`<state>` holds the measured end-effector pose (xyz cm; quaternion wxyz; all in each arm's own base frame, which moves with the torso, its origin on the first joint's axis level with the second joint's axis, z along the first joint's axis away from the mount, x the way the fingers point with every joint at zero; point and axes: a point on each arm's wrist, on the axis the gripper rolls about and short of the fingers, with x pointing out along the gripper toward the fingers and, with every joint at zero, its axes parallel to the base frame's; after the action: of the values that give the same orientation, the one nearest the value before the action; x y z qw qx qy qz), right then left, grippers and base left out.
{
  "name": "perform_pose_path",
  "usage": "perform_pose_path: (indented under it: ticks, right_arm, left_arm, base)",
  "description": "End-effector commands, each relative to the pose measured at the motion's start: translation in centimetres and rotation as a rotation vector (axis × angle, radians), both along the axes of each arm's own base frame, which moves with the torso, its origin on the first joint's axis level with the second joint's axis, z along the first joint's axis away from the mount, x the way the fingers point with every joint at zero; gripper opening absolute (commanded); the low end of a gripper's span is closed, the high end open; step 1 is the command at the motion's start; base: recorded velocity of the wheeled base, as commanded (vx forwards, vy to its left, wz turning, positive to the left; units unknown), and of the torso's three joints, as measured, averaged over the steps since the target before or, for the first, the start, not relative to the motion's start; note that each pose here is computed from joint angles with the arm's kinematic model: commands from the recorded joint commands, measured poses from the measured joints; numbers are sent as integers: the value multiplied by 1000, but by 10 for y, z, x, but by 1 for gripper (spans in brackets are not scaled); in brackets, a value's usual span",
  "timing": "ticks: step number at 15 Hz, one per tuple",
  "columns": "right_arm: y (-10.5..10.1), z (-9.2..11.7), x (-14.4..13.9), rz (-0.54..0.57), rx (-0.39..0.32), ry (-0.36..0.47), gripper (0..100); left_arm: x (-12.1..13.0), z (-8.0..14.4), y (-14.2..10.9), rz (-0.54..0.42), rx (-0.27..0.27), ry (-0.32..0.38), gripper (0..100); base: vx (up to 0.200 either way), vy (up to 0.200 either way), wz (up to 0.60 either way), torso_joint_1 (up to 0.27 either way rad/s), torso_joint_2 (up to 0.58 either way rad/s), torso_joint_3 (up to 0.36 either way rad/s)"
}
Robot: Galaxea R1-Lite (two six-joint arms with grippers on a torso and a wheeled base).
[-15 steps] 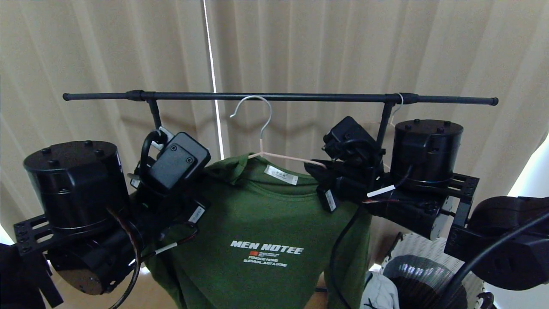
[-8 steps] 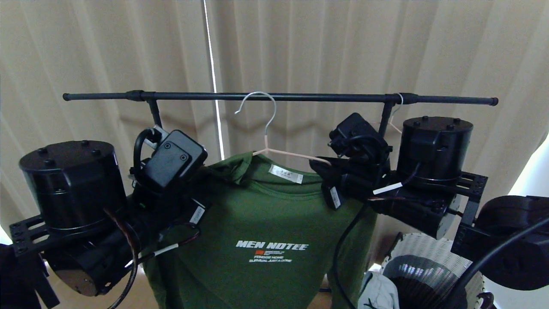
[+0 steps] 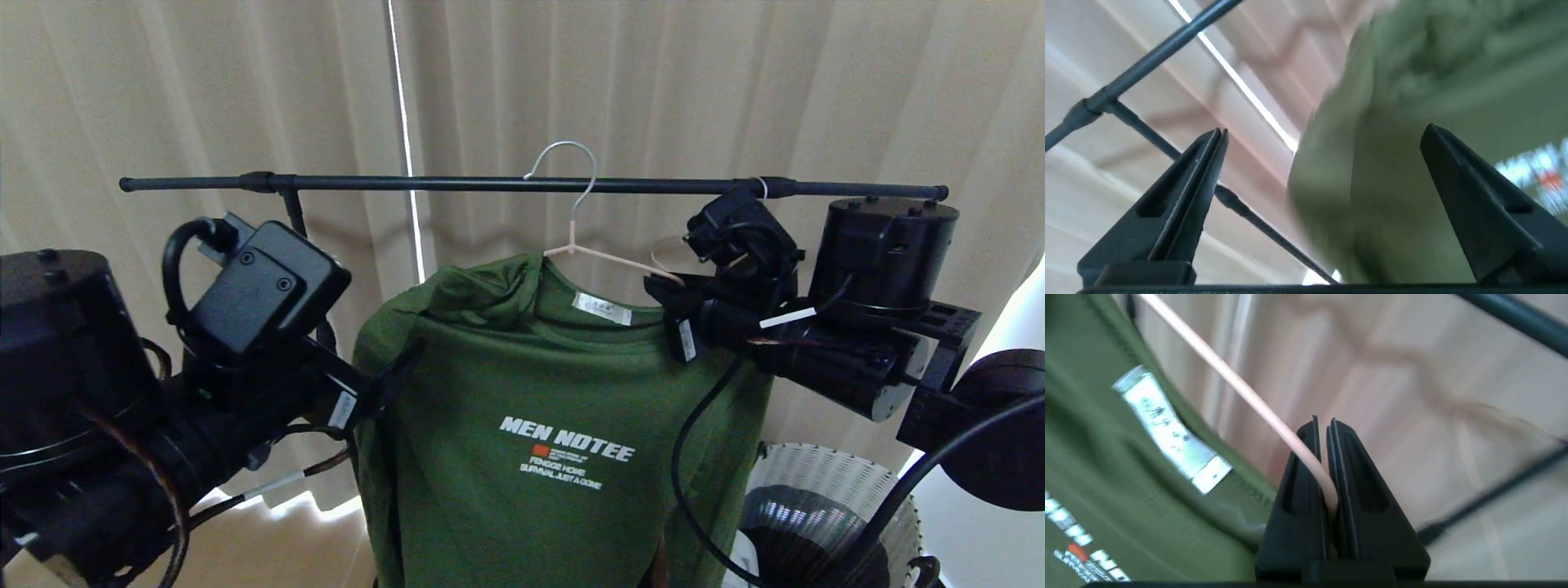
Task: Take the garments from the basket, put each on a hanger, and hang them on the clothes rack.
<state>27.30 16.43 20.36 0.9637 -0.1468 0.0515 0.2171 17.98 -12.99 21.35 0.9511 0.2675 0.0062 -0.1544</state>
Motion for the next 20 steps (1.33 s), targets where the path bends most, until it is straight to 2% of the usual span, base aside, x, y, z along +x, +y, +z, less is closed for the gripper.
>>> perform_pose_path:
  ticks: [1,3,6,7,8,9,11,13,16,18,20]
  right_arm:
    - [-12,3,4,-38,5,-9,0]
    - [-17,5,6,-53,7,-13,0]
    - [-21,9,2,-58,13,-24,0]
    - [-23,13,-1,-56,19,-34,0]
    - [-24,15,-4,-55,23,-41,0]
    - [-25,17,-6,-51,27,-46,0]
    - [-26,22,-8,-45,35,-59,0]
    - [-29,29,-13,-44,47,-80,0]
    - [-32,37,-20,-42,61,-104,0]
    - [-34,42,-25,-41,69,-119,0]
    - [-36,43,-31,-33,74,-123,0]
  left_arm:
    - [-20,19,14,-4,-68,-42,100]
    - [-27,20,21,1,-113,-36,100]
    - [-48,17,40,2,-139,66,100]
    - [-59,10,55,-100,-210,207,100]
    - [-61,5,63,-166,-257,273,100]
    - [-57,0,71,-193,-275,302,100]
    - [-45,-13,78,-216,-289,331,100]
    - [-17,-33,80,-168,-287,323,100]
    - [16,-53,74,-172,-268,279,100]
    - [25,-59,71,-180,-216,273,100]
    - [29,-55,70,-187,-213,258,100]
  base:
    - [0,0,0,0,0,0]
    - [0,0,0,0,0,0]
    - [0,0,0,0,0,0]
    - [0,0,0,0,0,0]
    - [0,0,0,0,0,0]
    - [0,0,0,0,0,0]
    - [0,0,0,0,0,0]
    - [0,0,0,0,0,0]
    - [0,0,0,0,0,0]
    - [0,0,0,0,0,0]
    - [0,0,0,0,0,0]
